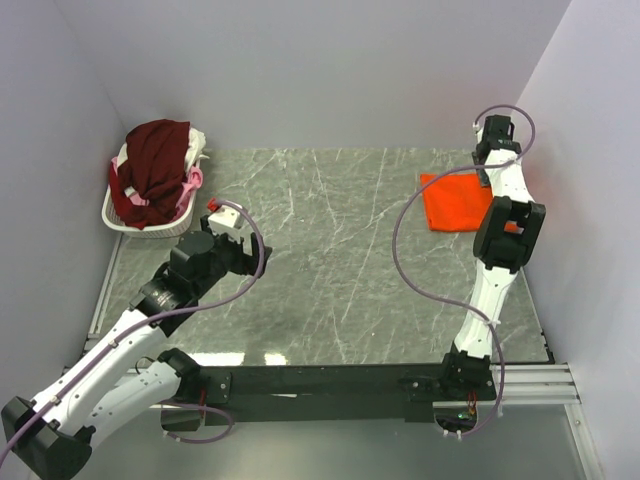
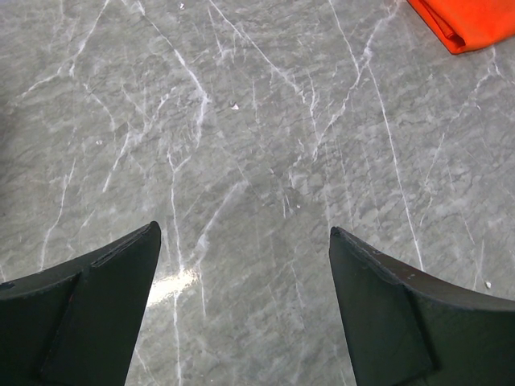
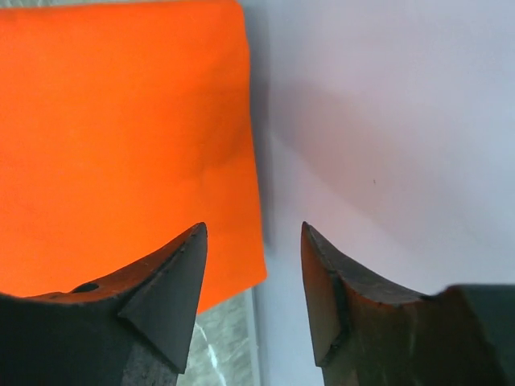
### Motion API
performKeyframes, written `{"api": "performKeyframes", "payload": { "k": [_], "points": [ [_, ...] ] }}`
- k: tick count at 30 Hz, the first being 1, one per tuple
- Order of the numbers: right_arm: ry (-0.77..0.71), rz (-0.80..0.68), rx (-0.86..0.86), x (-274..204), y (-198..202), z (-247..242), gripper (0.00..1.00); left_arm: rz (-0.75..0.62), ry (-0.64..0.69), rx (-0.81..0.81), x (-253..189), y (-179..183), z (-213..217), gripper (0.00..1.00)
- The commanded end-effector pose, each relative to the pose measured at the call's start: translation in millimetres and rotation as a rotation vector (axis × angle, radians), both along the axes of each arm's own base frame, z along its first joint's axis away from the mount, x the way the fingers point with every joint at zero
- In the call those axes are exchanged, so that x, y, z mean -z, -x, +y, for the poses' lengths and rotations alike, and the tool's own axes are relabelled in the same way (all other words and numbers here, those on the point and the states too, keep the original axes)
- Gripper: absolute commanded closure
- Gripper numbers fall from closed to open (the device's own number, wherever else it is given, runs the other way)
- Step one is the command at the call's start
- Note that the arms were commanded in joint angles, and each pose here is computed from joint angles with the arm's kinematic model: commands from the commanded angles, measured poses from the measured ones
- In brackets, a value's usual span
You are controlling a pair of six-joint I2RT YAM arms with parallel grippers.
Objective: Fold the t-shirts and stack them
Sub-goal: Neatly place the folded tshirt to the corner, then reset both grippers
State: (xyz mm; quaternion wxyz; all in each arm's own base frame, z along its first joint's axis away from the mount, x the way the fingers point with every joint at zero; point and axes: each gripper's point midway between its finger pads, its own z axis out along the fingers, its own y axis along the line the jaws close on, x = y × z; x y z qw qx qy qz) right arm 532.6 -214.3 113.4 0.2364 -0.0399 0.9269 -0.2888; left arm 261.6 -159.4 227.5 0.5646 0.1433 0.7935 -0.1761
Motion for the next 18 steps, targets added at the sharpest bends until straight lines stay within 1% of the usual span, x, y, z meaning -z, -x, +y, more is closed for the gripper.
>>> {"api": "performKeyframes", "payload": {
  "k": [1, 2, 3, 4, 5, 6, 7, 8, 9, 10, 11, 12, 13, 14, 15, 16, 17, 18],
  "points": [
    [0.076, -0.184, -0.012, -81, -4, 9, 0.42, -0.053, 0.048, -0.023, -17, -3, 2, 0.09],
    [0.023, -0.17, -0.062, -71, -3, 31, 0.41, -0.053, 0.05, -0.046, -17, -4, 5, 0.08],
    [-0.007, -0.19, -0.09, -86, 5, 44, 0.41, -0.058, 0.06, -0.072, -20, -6, 8, 0.05],
    [-0.05, -0.151, -0.134, -71, 14, 66, 0.4, -0.051, 0.081, -0.102, -20, -8, 11, 0.02],
    [-0.133, -0.159, -0.188, -66, 17, 87, 0.4, -0.052, 0.089, -0.133, -22, -11, 17, 0.01],
    [-0.167, -0.196, -0.231, -85, 27, 104, 0.39, -0.054, 0.1, -0.143, -23, -12, 20, 0.01],
    [-0.225, -0.148, -0.259, -63, 44, 121, 0.38, -0.053, 0.123, -0.157, -26, -14, 22, 0.01],
    [-0.303, -0.164, -0.316, -63, 52, 145, 0.37, -0.051, 0.136, -0.174, -27, -17, 27, 0.01],
    [-0.331, -0.23, -0.36, -88, 63, 157, 0.36, -0.054, 0.146, -0.189, -30, -19, 31, 0.0],
    [-0.375, -0.197, -0.379, -72, 83, 167, 0.36, -0.05, 0.165, -0.209, -32, -22, 36, 0.01],
    [-0.404, -0.22, -0.394, -75, 93, 175, 0.35, -0.047, 0.168, -0.256, -32, -28, 49, 0.01],
    [-0.424, -0.299, -0.453, -103, 105, 187, 0.35, -0.044, 0.182, -0.263, -36, -31, 53, 0.0],
    [-0.442, -0.288, -0.457, -93, 122, 190, 0.34, -0.028, 0.195, -0.277, -34, -35, 57, 0.01],
    [-0.447, -0.312, -0.472, -99, 132, 193, 0.34, -0.017, 0.199, -0.323, -33, -40, 72, 0.0],
    [-0.436, -0.404, -0.493, -126, 145, 193, 0.33, -0.008, 0.211, -0.316, -35, -42, 74, 0.0],
    [-0.455, -0.411, -0.49, -120, 158, 195, 0.33, 0.002, 0.206, -0.343, -32, -45, 82, 0.01],
    [-0.468, -0.446, -0.485, -126, 167, 197, 0.33, 0.004, 0.194, -0.355, -30, -46, 85, 0.01],
    [-0.446, -0.535, -0.487, -150, 179, 194, 0.33, -0.001, 0.166, -0.37, -27, -46, 90, 0.01]
  ]
}}
